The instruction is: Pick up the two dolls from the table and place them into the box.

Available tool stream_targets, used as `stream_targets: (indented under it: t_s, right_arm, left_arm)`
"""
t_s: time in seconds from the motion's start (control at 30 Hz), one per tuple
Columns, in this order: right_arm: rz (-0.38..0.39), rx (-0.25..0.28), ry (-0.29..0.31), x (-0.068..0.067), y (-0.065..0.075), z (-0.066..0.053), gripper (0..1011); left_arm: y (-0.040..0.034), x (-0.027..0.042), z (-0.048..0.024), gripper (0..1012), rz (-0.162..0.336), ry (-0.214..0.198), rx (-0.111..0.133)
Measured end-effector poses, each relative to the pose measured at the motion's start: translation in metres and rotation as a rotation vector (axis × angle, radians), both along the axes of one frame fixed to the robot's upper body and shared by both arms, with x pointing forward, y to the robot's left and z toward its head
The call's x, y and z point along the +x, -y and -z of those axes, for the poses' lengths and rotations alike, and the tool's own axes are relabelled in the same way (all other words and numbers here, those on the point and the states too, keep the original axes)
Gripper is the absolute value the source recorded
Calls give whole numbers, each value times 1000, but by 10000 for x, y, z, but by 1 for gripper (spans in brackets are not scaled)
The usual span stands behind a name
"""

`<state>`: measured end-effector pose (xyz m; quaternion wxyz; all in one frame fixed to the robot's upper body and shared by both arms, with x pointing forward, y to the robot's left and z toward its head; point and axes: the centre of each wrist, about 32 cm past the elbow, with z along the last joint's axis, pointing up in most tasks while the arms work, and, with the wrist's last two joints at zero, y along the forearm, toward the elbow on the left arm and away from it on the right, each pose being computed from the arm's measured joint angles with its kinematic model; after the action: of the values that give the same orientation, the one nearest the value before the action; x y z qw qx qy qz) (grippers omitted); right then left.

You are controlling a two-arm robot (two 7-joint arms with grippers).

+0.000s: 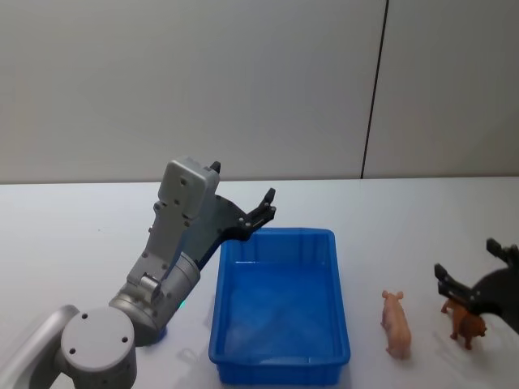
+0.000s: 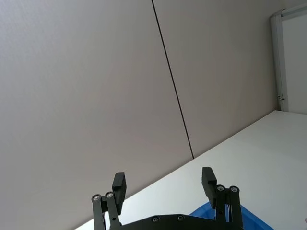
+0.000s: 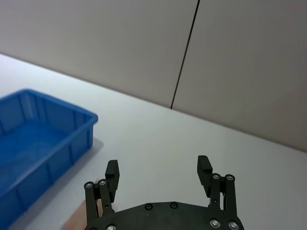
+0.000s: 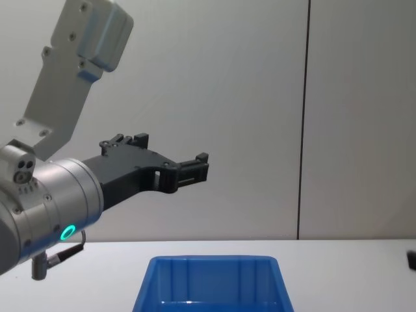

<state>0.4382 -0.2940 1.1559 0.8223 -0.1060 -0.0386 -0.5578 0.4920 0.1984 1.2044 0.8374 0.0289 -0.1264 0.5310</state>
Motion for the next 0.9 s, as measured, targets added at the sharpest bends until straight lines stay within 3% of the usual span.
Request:
stream_targets:
  t_s: [0.4,0.9]
  right_arm:
    - [22,-51,-129,-117,129,182,1001]
    - [42,-69,-225,-171,132,402,1001]
  left_arm:
    - [0,0,0,1001,0,0,0]
    - [0,0,0,1001,0,0,0]
